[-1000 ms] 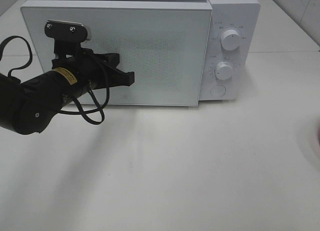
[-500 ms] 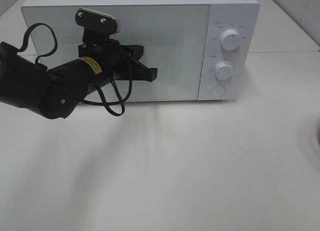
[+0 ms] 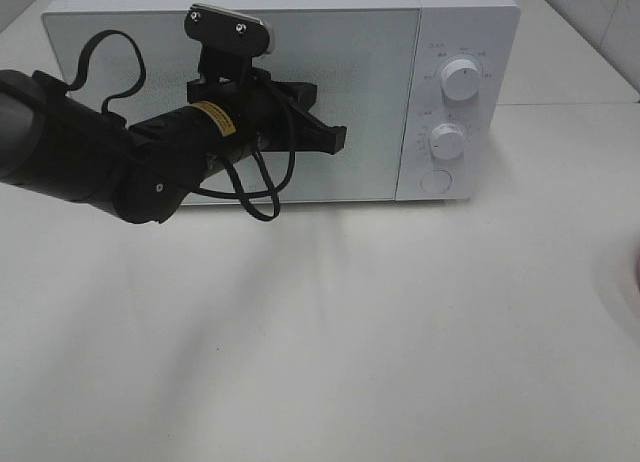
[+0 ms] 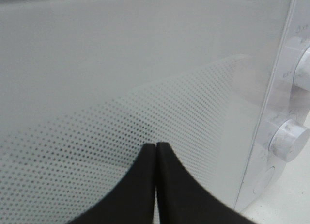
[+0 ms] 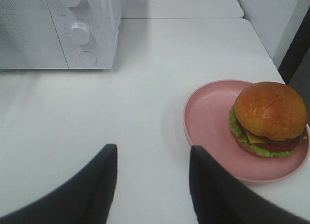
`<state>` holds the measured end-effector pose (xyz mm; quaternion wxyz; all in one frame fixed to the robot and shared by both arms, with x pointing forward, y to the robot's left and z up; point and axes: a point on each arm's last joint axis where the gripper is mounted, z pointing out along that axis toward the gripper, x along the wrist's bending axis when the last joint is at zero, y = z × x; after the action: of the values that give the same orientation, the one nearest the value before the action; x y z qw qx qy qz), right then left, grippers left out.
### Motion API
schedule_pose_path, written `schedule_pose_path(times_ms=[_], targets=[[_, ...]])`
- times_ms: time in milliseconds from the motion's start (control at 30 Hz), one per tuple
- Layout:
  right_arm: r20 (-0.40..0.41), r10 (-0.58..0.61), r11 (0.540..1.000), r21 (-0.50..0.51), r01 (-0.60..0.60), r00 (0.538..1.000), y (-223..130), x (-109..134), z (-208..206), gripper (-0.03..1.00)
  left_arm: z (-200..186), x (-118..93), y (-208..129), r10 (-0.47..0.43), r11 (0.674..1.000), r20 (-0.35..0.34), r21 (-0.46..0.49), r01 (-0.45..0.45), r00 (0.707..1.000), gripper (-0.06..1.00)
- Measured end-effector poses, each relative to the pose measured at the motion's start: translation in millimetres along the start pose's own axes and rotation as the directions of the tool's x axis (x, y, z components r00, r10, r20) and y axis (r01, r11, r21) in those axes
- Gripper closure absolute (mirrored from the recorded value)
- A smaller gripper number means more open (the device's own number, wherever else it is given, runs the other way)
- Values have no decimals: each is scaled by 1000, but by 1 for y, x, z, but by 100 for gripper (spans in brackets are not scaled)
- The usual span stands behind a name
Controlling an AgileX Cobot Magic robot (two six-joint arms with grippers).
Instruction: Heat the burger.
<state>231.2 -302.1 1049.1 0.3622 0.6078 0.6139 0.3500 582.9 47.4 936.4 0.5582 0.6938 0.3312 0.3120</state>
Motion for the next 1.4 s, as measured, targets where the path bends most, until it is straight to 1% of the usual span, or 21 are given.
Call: schedule_pose_path(times_ms=[433, 633, 667, 700, 767, 800, 833, 867, 900, 967, 1000, 1067, 1100, 1133, 1200, 1233, 1267, 1300, 1333, 1367, 1400], targets=[[0, 0, 1000, 0, 0, 1000, 0, 0, 0, 51, -13, -1, 32, -78, 994, -23, 78, 79, 997, 94], [0, 0, 1000, 0, 0, 1000, 0, 0, 0, 51, -30, -9, 47, -61, 973, 26, 223, 54, 998, 94], [0, 0, 1000, 0, 0, 1000, 0, 0, 0, 51, -36, -13, 47, -53, 952, 48, 303, 36, 997, 94], [0, 0, 1000, 0, 0, 1000, 0, 0, 0, 51, -36, -13, 47, -53, 952, 48, 303, 36, 997, 94], [0, 0, 1000, 0, 0, 1000, 0, 0, 0, 51, -48, -15, 49, -53, 915, 68, 403, 21, 996, 94], [0, 0, 1000, 0, 0, 1000, 0, 0, 0, 51, -48, -15, 49, -53, 915, 68, 403, 21, 996, 94], [0, 0, 1000, 0, 0, 1000, 0, 0, 0, 51, -52, -16, 49, -55, 895, 73, 446, 17, 996, 94], [0, 0, 1000, 0, 0, 1000, 0, 0, 0, 51, -61, -16, 49, -59, 854, 83, 520, 8, 995, 94], [0, 0, 1000, 0, 0, 1000, 0, 0, 0, 51, -61, -16, 49, -59, 854, 83, 520, 8, 995, 94], [0, 0, 1000, 0, 0, 1000, 0, 0, 0, 51, -76, -16, 54, -62, 801, 94, 598, -6, 994, 94], [0, 0, 1000, 0, 0, 1000, 0, 0, 0, 51, -76, -16, 54, -62, 801, 94, 598, -6, 994, 94], [0, 0, 1000, 0, 0, 1000, 0, 0, 0, 51, -89, -15, 60, -69, 756, 102, 654, -14, 992, 94], [0, 0, 1000, 0, 0, 1000, 0, 0, 0, 51, -89, -15, 60, -69, 756, 102, 654, -14, 992, 94], [0, 0, 1000, 0, 0, 1000, 0, 0, 0, 51, -98, -15, 63, -74, 724, 105, 690, -19, 992, 92], [0, 0, 1000, 0, 0, 1000, 0, 0, 0, 51, -103, -15, 65, -75, 709, 108, 704, -23, 991, 90], [0, 0, 1000, 0, 0, 1000, 0, 0, 0, 51, -111, -14, 69, -78, 686, 112, 727, -28, 991, 85], [0, 0, 1000, 0, 0, 1000, 0, 0, 0, 51, -111, -14, 69, -78, 686, 112, 727, -28, 991, 85], [0, 0, 1000, 0, 0, 1000, 0, 0, 0, 51, -120, -14, 72, -83, 660, 114, 750, -31, 990, 82], [0, 0, 1000, 0, 0, 1000, 0, 0, 0, 51, -124, -14, 74, -89, 644, 111, 764, -28, 990, 72], [0, 0, 1000, 0, 0, 1000, 0, 0, 0, 51, -124, -14, 74, -89, 644, 111, 764, -28, 990, 72], [0, 0, 1000, 0, 0, 1000, 0, 0, 0, 51, -134, -13, 79, -107, 618, 94, 786, -8, 990, 59]])
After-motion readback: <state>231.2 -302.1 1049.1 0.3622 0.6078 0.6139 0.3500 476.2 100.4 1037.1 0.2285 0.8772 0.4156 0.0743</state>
